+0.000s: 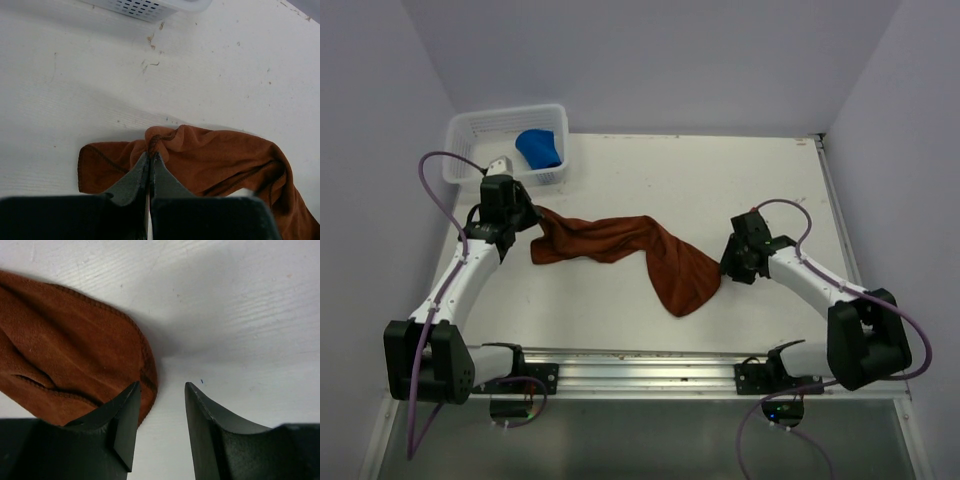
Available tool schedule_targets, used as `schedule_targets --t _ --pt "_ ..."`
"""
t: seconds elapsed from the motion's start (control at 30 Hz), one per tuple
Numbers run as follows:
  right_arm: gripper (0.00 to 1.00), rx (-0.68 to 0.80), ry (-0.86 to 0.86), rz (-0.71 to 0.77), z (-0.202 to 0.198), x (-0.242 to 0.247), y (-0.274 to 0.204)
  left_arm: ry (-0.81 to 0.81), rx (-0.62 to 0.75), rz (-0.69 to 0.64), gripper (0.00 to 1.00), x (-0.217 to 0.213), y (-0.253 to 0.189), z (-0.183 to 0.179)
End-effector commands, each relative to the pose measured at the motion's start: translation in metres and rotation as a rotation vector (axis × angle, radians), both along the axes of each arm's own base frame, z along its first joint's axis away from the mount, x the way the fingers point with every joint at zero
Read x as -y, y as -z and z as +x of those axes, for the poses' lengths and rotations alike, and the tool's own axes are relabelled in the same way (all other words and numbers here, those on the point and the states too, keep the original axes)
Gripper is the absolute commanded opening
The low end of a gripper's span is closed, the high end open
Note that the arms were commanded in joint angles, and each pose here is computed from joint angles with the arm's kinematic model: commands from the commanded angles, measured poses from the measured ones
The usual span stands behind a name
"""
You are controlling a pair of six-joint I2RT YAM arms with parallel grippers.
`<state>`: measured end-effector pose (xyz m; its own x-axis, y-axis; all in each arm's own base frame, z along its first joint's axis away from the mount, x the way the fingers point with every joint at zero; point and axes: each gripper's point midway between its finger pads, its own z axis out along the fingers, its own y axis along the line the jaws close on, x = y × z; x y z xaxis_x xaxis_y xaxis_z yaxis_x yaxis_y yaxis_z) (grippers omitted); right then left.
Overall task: Roll the towels
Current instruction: Flatten the towel
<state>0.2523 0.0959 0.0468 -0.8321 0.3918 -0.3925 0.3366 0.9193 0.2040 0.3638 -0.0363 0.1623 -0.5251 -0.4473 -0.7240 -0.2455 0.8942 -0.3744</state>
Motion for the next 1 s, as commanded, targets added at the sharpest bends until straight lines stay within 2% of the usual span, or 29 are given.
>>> schedule_targets --t 0.0,0.07,0.17,0.27,0.3,0.37,0.4,0.57,0.77,0.97 --pt "0.45 0.093 -0.023 0.067 0.032 -0.014 -0.010 0.002 0.060 0.023 0.00 -0.005 -0.015 0.007" --pt "0.46 0.124 -0.044 0.092 0.041 -0.021 -0.013 0.007 0.062 0.033 0.00 -0.005 -0.016 0.007" --pt "0.44 0.109 -0.040 0.049 0.049 -0.017 -0.013 0.005 0.061 0.043 0.00 -0.007 -0.016 0.007" --pt "0.31 0.088 -0.034 0.023 0.051 -0.013 -0.010 0.008 0.058 0.050 0.00 -0.007 -0.014 0.007" --pt "0.23 0.074 -0.034 0.020 0.048 -0.013 -0.009 0.007 0.055 0.050 0.00 -0.008 -0.013 0.007" --pt "0.15 0.066 -0.036 0.028 0.046 -0.013 -0.008 0.010 0.055 0.055 0.00 -0.008 -0.013 0.008" --pt "0.02 0.064 -0.042 0.027 0.046 -0.014 -0.007 0.011 0.058 0.056 0.00 -0.008 -0.013 0.009" --pt "0.00 0.100 -0.059 -0.014 0.048 -0.007 -0.029 0.047 0.067 0.077 0.00 -0.006 -0.018 0.012" --pt "0.00 0.264 -0.089 -0.107 0.067 0.010 -0.112 0.128 0.133 0.100 0.00 0.002 -0.038 0.016" --pt "0.00 0.383 -0.098 -0.161 0.067 0.030 -0.172 0.145 0.214 0.147 0.00 -0.001 -0.072 0.015"
